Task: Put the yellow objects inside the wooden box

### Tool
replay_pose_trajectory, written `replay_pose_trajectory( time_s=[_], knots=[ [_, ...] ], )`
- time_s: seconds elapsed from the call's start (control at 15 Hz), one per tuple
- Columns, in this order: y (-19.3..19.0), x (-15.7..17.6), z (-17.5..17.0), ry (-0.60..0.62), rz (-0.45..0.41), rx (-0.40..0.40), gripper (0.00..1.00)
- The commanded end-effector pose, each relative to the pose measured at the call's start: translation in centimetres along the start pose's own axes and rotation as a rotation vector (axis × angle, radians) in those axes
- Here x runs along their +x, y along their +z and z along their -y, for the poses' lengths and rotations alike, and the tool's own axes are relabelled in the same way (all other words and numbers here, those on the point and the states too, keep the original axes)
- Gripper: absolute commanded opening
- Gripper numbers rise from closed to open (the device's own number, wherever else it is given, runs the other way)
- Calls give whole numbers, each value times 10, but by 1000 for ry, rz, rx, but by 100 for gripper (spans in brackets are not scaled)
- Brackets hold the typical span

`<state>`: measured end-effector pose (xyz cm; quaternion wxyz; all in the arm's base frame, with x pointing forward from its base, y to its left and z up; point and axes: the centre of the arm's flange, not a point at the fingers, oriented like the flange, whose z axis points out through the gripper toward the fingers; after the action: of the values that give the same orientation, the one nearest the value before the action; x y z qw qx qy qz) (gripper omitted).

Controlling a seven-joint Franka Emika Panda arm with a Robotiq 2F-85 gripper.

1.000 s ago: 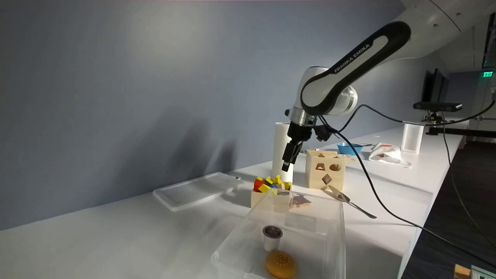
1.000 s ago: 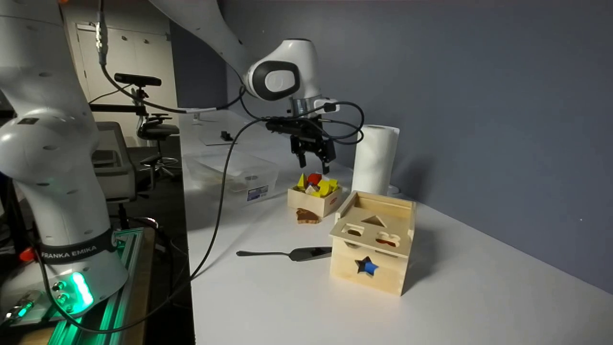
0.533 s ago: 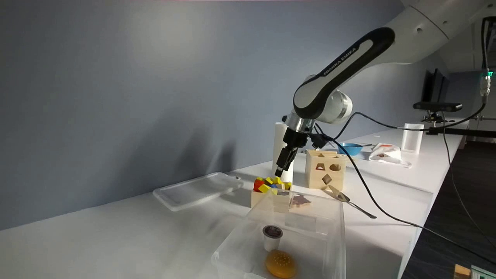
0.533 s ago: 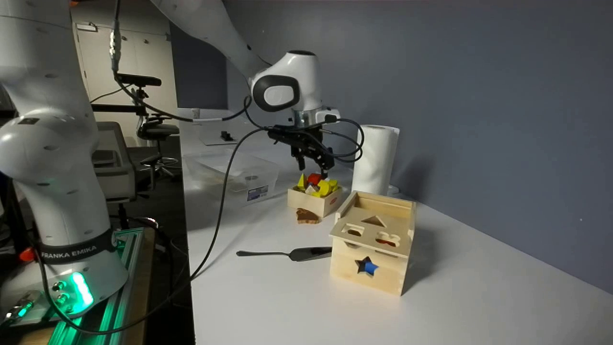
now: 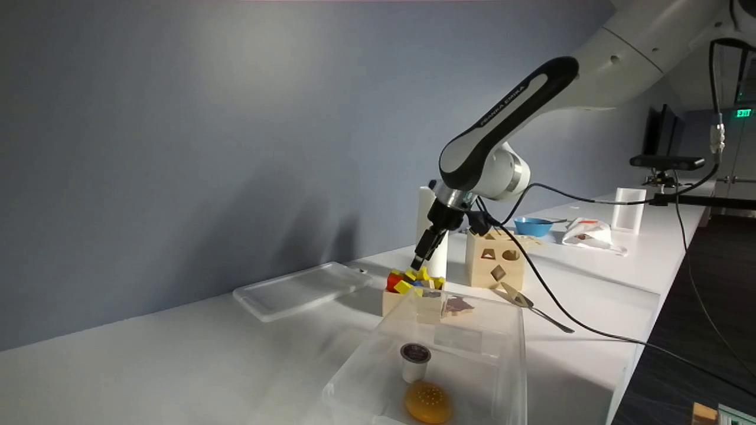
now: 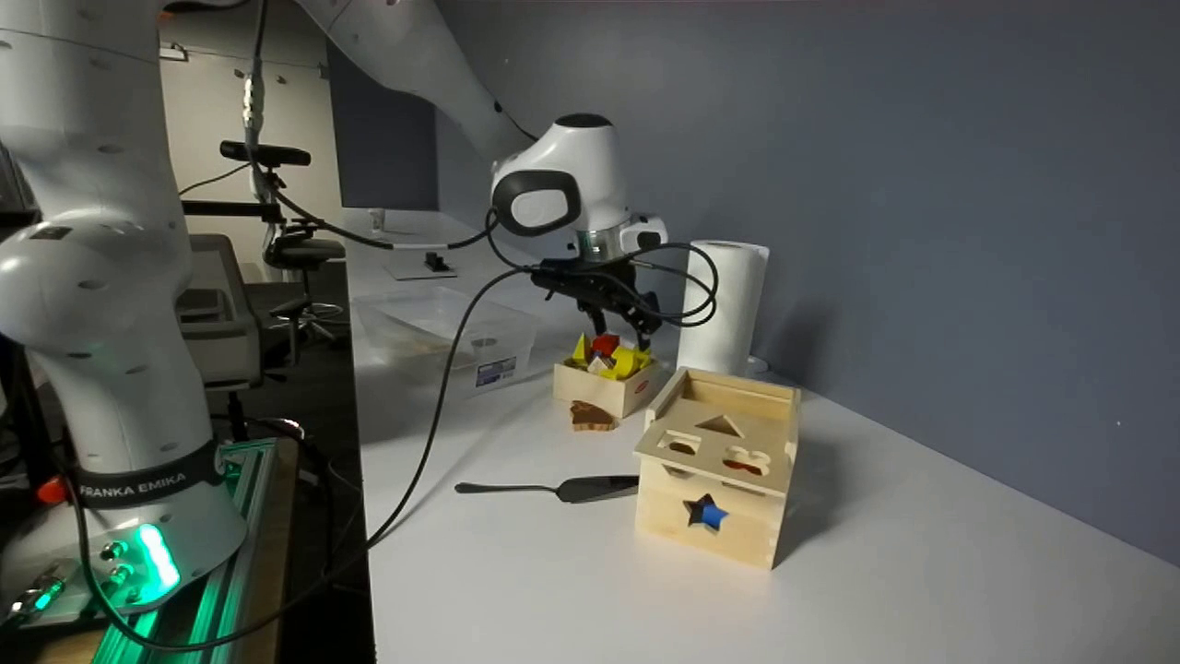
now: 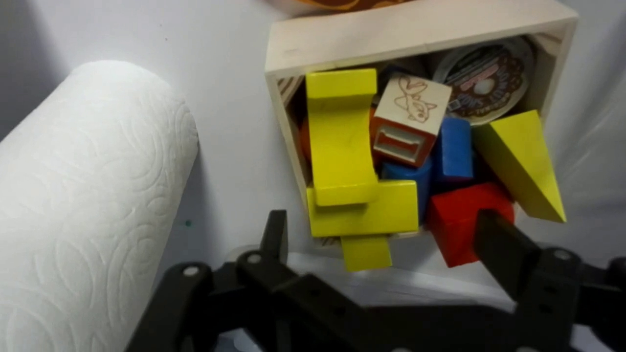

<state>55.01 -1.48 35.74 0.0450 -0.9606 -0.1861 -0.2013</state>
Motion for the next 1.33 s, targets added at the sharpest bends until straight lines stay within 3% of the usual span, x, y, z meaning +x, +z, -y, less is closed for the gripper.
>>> replay_pose_trajectory(
  time_s=[0.0, 0.13, 0.4, 0.6, 0.8, 1.0, 1.13, 1.27],
  knots=[
    [9, 2, -10, -23, -18, 5, 76],
    [10, 1, -11, -28, -7, 7, 62],
    [8, 0, -14, -31, -5, -1, 67],
    [10, -2, -16, -35, -1, 2, 63],
    [13, -4, -17, -51, 4, -1, 50],
    [15, -5, -18, -59, 7, 5, 51],
    [15, -6, -17, -71, 4, 9, 26],
    [6, -4, -14, -75, 1, 12, 13]
  ],
)
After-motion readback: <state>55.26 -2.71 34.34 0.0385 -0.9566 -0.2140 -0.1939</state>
